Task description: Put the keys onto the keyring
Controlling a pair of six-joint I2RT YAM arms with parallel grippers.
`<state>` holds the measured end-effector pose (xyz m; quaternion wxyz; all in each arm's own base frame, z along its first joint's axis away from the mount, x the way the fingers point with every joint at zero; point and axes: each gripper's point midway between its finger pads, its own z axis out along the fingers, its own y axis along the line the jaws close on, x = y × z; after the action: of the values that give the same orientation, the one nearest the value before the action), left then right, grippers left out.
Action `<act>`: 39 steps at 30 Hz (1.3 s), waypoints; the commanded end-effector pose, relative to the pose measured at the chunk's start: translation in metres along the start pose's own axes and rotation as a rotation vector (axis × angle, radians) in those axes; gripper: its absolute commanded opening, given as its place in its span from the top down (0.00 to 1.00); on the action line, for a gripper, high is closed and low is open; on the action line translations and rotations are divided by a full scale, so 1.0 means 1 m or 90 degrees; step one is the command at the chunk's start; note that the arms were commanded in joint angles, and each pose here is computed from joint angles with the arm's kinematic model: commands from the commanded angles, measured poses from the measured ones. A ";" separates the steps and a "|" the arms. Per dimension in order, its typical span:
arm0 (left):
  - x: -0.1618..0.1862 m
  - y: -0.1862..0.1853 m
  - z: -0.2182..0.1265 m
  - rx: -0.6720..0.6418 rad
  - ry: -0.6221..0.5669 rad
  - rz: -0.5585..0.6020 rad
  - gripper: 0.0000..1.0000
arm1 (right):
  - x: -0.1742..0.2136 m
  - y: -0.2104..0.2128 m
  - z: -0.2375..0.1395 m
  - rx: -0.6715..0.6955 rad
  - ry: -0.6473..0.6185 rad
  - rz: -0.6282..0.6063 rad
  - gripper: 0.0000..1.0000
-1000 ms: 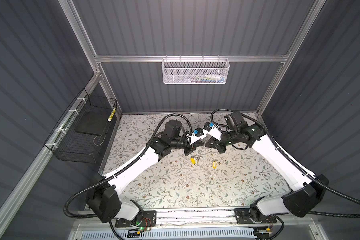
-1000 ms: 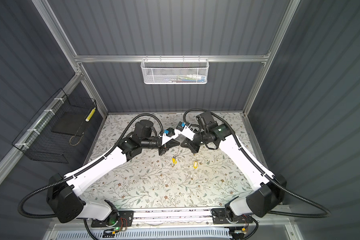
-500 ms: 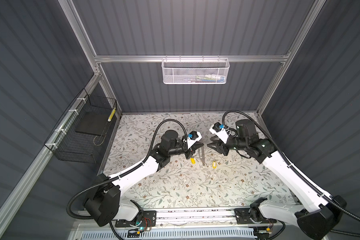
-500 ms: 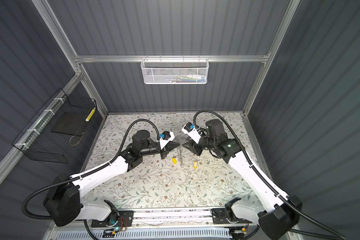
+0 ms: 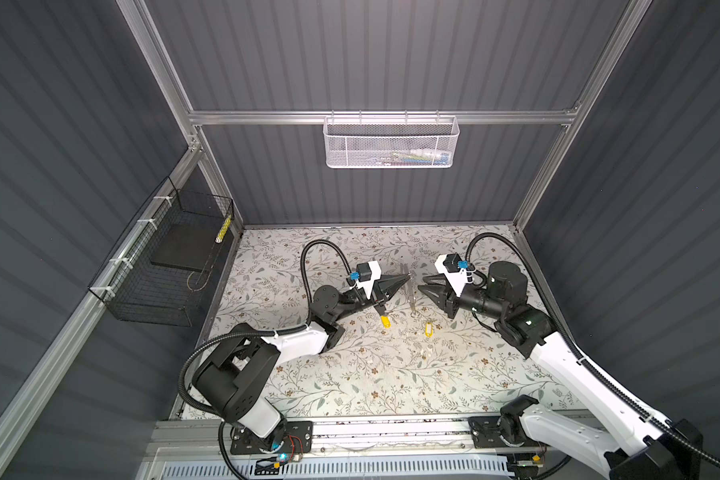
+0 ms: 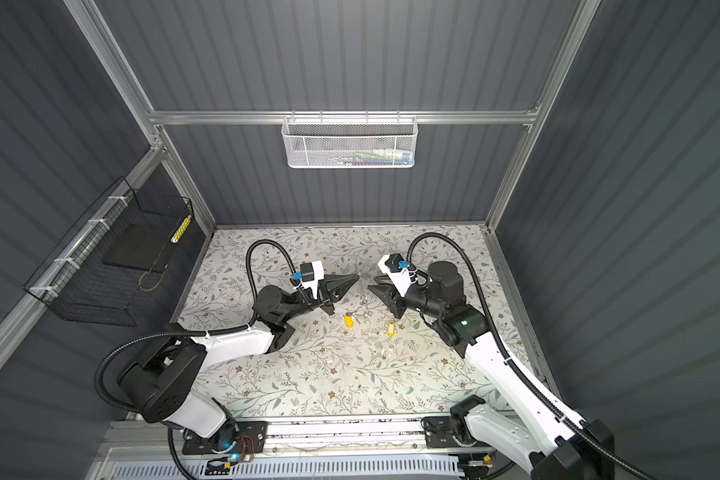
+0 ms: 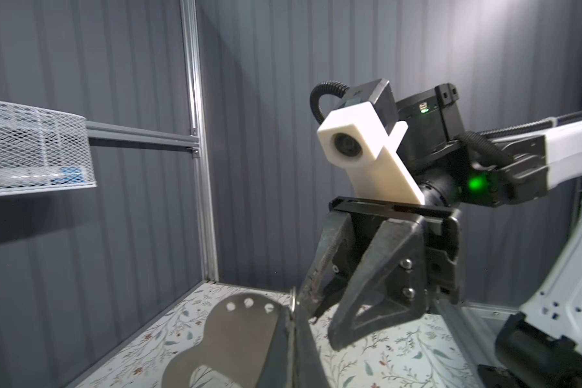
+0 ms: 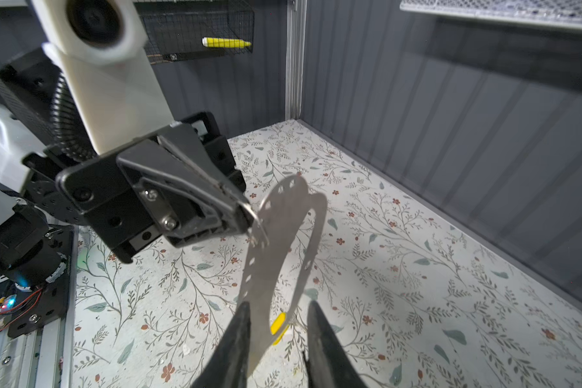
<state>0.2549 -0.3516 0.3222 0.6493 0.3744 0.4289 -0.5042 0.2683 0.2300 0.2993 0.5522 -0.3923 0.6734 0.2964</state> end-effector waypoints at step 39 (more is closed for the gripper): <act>-0.031 -0.025 0.013 0.131 -0.054 -0.014 1.00 | -0.046 0.027 -0.010 -0.113 -0.078 -0.069 0.93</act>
<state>0.2347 -0.3588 0.3379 0.6091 0.4039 0.3855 -0.5633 0.2485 0.2424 0.3329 0.5685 -0.4470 0.6019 0.3388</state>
